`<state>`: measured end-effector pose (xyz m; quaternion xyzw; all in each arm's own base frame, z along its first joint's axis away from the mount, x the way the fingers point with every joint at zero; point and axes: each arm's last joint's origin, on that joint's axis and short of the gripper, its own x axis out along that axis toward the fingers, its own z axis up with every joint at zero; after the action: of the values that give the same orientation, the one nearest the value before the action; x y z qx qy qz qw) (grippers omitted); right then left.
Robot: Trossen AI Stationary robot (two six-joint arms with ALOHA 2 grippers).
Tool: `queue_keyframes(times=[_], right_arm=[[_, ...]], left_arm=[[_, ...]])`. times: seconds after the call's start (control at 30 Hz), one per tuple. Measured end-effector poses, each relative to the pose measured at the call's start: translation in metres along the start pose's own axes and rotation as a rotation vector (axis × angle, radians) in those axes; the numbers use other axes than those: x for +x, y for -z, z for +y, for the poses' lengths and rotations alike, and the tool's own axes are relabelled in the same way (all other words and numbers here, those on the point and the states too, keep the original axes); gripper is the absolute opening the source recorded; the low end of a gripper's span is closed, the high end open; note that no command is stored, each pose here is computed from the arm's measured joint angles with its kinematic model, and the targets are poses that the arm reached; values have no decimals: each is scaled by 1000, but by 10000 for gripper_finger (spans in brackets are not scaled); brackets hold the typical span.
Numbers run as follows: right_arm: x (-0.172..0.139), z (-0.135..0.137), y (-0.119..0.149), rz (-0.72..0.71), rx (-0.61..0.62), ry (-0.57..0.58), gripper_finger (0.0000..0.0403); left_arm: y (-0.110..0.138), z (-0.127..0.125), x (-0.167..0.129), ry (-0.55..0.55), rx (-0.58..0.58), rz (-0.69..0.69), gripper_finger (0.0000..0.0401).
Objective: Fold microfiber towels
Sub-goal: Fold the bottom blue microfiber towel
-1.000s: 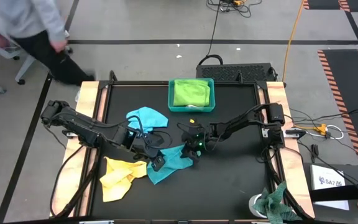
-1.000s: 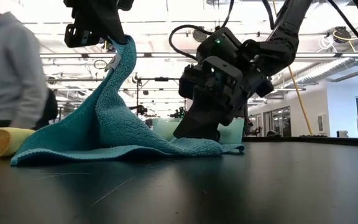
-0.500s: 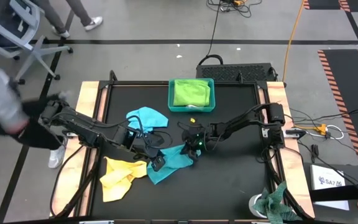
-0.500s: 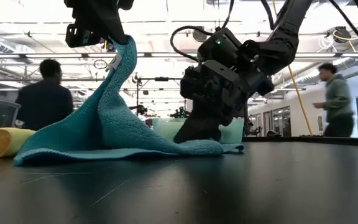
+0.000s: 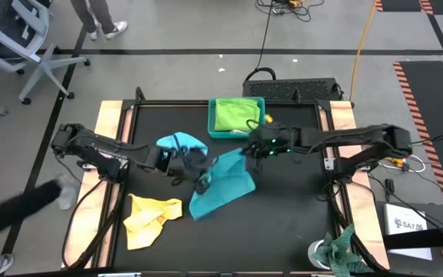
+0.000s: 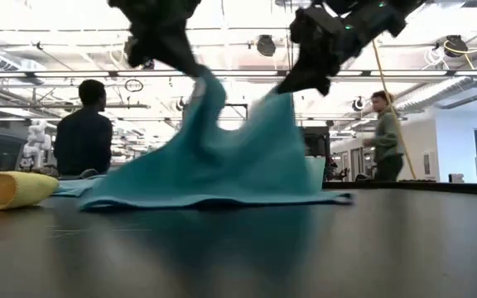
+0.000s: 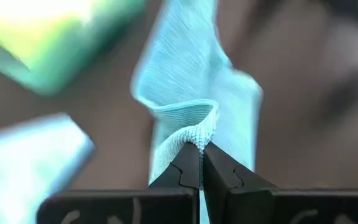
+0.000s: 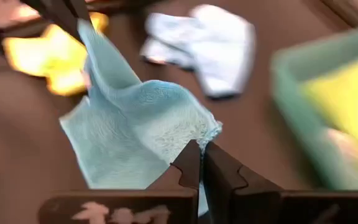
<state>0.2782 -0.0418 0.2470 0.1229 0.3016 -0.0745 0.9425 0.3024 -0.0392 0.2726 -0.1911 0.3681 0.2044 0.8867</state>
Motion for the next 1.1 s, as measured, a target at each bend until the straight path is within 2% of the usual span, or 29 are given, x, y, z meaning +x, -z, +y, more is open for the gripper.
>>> queue_keyframes(times=[0.13, 0.33, 0.47, 0.7, 0.93, 1.1], right_arm=[[-27, -11, -1, 10, -27, 133, 0], [-58, -29, 0, 18, -51, 262, 0], [-80, -39, 0, -3, -50, 307, 0], [-117, -49, 2, -54, -82, 378, 0], [-135, -60, 2, -84, -131, 457, 0], [-149, -57, -13, -138, -153, 469, 0]], left_arm=[[-32, 19, 8, -27, 55, -177, 2], [-72, 46, 11, 47, 108, -370, 2], [-84, 60, 10, 64, 97, -369, 2], [-89, 71, 9, 45, 108, -335, 1], [-93, 79, 8, 51, 96, -346, 1], [-97, 81, 0, 57, 103, -386, 1]])
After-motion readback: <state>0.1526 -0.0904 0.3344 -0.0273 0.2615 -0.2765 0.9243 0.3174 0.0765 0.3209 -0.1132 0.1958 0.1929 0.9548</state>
